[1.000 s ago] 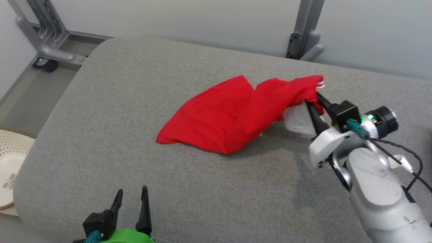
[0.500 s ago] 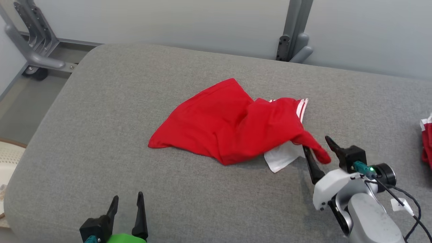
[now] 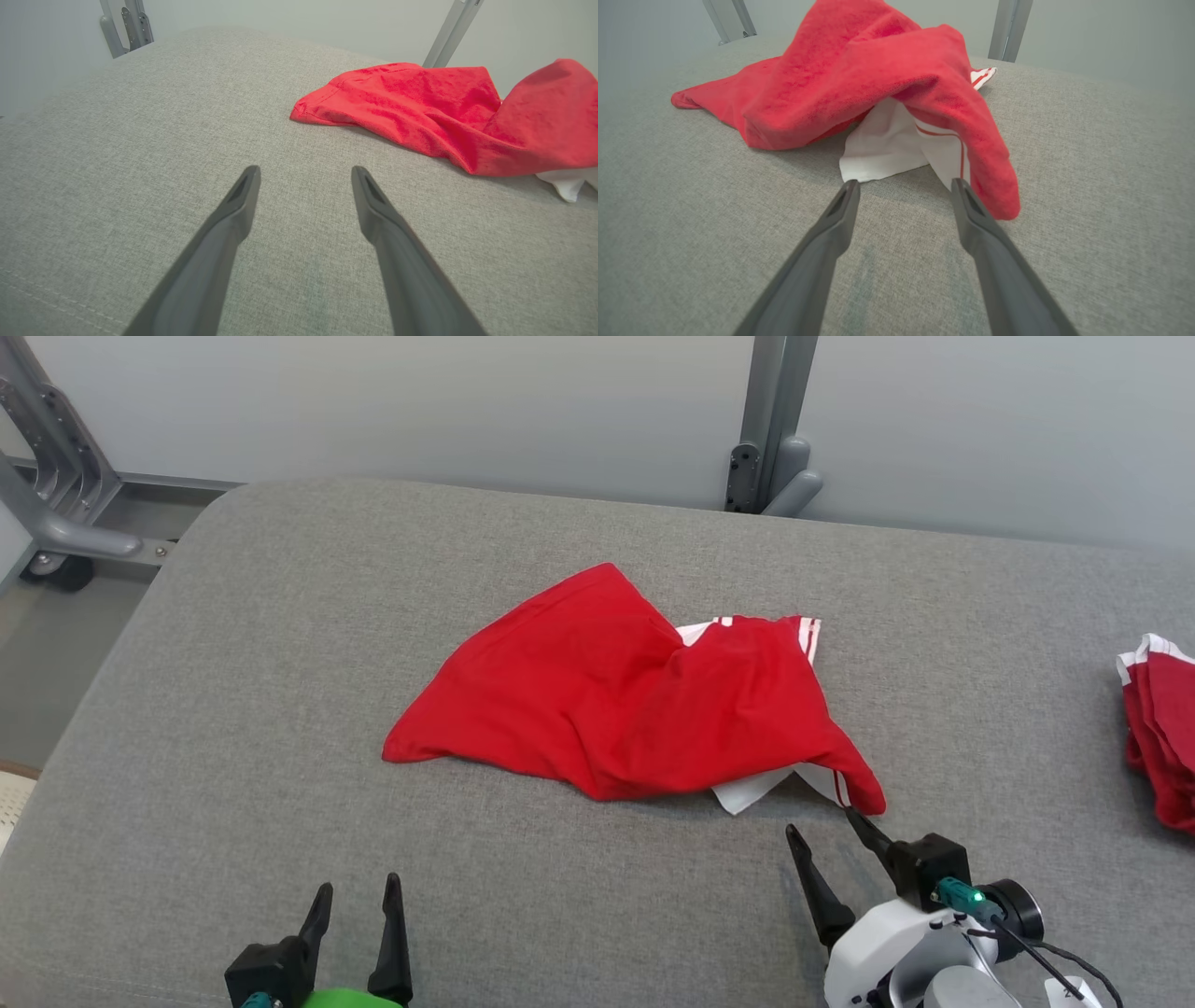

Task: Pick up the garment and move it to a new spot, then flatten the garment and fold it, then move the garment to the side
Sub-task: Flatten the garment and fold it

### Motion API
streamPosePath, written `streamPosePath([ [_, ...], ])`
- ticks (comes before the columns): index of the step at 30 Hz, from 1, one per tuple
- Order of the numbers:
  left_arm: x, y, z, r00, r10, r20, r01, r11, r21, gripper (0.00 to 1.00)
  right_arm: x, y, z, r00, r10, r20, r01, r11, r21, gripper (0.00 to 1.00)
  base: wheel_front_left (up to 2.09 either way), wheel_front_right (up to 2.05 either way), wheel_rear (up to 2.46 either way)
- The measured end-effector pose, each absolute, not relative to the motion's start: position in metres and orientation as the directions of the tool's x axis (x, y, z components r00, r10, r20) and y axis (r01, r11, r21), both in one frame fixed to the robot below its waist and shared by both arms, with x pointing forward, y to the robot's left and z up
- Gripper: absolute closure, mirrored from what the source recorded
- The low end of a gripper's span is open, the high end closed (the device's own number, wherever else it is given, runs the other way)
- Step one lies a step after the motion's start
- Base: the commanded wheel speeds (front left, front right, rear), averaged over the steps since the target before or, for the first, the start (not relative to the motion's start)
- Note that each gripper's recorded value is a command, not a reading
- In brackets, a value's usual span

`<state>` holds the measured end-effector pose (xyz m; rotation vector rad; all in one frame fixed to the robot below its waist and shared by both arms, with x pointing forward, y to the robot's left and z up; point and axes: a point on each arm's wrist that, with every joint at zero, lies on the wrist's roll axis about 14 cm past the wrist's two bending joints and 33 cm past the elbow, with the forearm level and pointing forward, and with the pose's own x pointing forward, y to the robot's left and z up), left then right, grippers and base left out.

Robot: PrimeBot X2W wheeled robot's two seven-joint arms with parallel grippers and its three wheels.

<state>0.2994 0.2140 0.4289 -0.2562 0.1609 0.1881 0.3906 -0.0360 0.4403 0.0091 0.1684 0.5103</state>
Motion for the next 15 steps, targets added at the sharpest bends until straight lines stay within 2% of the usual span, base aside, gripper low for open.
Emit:
streamPosePath([
  [15, 0.291, 0.219, 0.424, 0.963, 0.184, -0.197, -0.228, 0.945, -0.234, 0.0, 0.396, -0.012, 0.446, 0.831, 0.538, -0.139, -0.534, 0.842, 0.069, 0.0, 0.0, 0.0, 0.0],
])
